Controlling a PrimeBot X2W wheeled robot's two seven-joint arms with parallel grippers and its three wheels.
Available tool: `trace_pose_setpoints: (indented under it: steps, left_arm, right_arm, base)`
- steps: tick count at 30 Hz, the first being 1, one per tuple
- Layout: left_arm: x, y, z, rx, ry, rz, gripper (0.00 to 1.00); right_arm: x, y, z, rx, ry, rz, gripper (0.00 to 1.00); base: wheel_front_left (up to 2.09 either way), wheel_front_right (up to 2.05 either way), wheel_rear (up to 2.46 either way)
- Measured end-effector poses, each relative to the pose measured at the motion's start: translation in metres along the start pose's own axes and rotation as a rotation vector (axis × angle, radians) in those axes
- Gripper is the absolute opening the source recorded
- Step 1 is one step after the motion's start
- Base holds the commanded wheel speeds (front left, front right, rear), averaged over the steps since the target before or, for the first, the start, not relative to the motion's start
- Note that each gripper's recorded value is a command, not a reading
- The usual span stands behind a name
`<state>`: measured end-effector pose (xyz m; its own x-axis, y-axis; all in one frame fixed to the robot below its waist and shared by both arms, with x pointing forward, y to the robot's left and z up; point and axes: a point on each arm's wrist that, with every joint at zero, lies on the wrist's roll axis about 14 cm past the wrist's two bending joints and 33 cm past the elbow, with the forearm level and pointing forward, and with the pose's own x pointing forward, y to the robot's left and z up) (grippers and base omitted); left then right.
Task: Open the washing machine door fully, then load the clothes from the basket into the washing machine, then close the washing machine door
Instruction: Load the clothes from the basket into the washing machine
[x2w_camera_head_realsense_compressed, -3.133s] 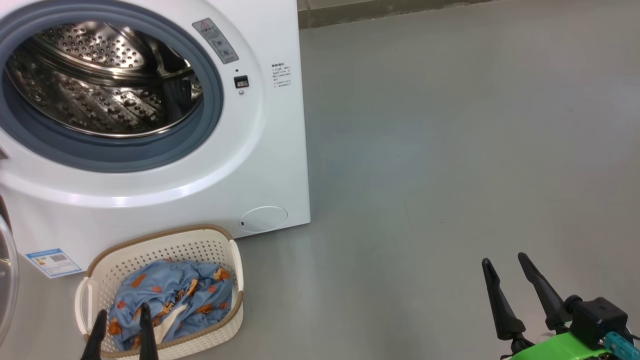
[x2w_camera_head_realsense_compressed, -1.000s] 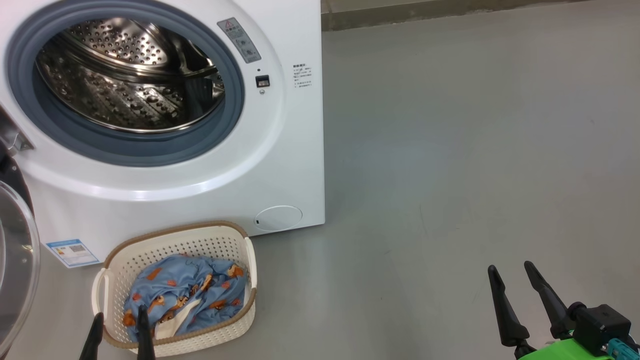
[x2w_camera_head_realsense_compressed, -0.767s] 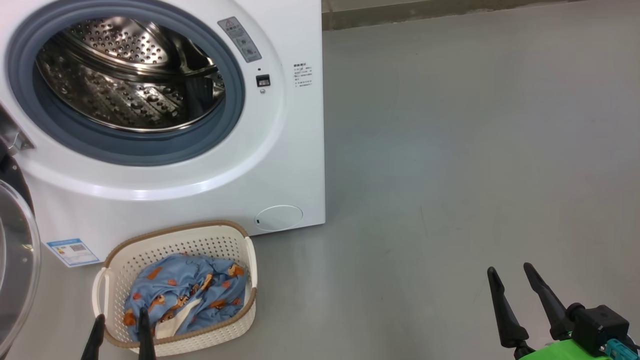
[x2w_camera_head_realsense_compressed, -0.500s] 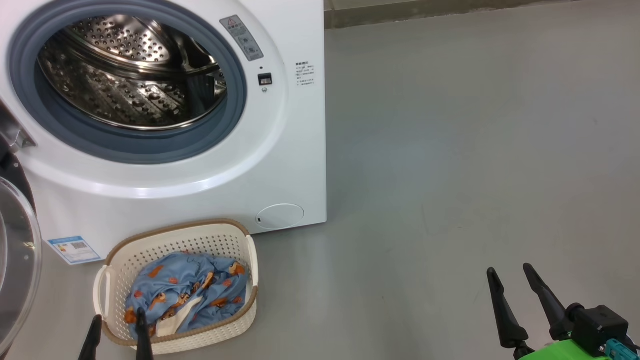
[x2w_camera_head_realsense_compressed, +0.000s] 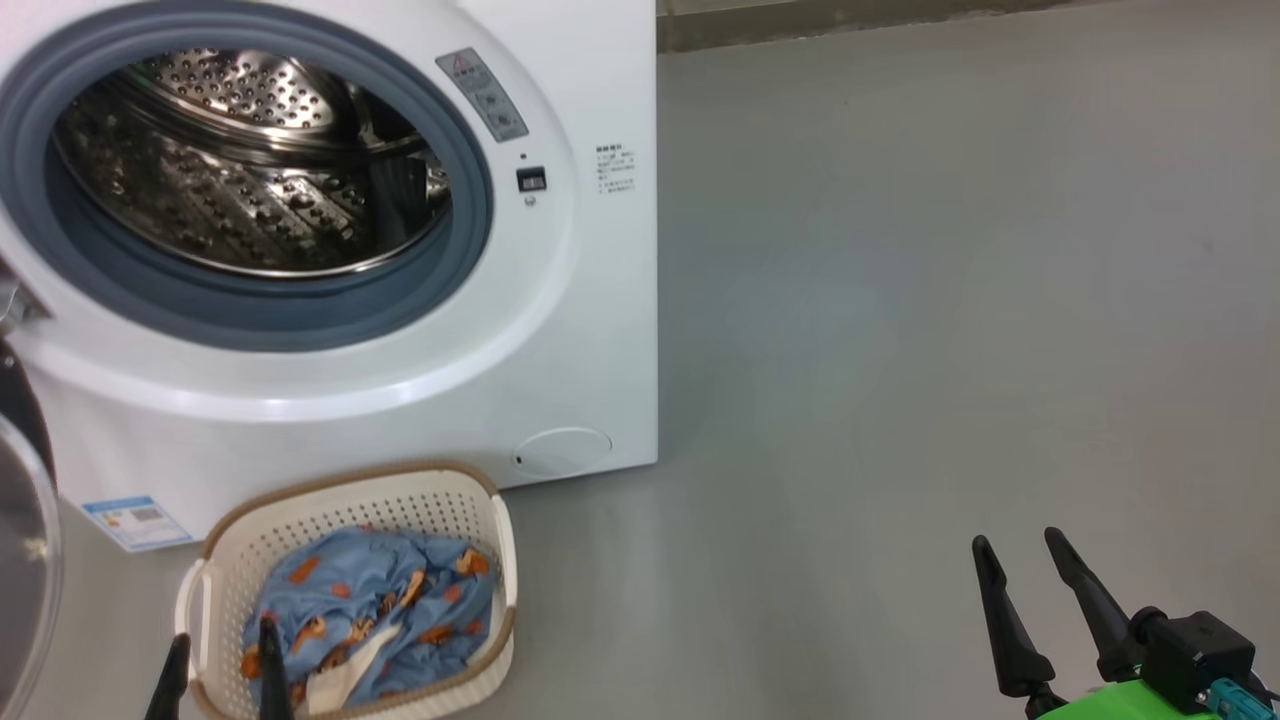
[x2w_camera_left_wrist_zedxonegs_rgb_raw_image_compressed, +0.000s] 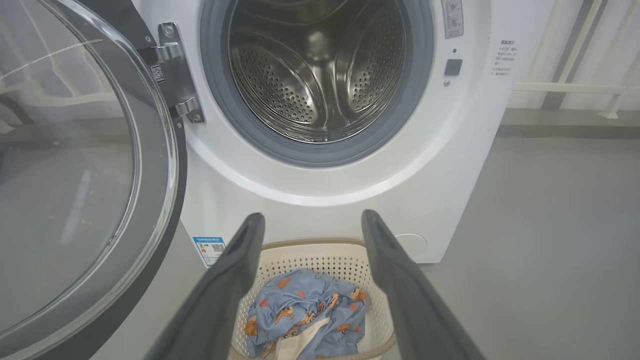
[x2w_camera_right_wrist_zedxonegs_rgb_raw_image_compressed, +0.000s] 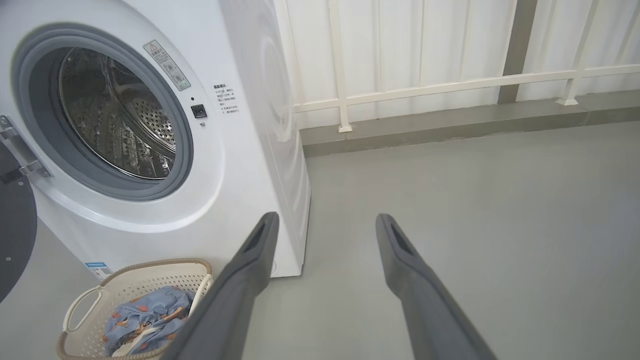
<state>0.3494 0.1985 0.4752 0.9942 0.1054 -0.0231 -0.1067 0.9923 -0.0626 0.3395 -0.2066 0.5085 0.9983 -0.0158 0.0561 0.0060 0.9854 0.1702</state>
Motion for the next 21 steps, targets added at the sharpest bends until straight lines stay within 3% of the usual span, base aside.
trace_pose_setpoints:
  steps: [11,21]
  left_arm:
    - [0.009,0.005,0.010,0.010,-0.034,0.029,1.00]
    - [0.012,0.000,0.005,0.008,-0.017,0.015,1.00]
  right_arm:
    - [0.003,0.000,-0.009,0.003,0.026,-0.001,1.00]
    - [0.006,-0.002,-0.014,0.003,0.041,-0.008,1.00]
  base:
    - [1.70,-1.70,0.00]
    - [0.38,-0.38,0.00]
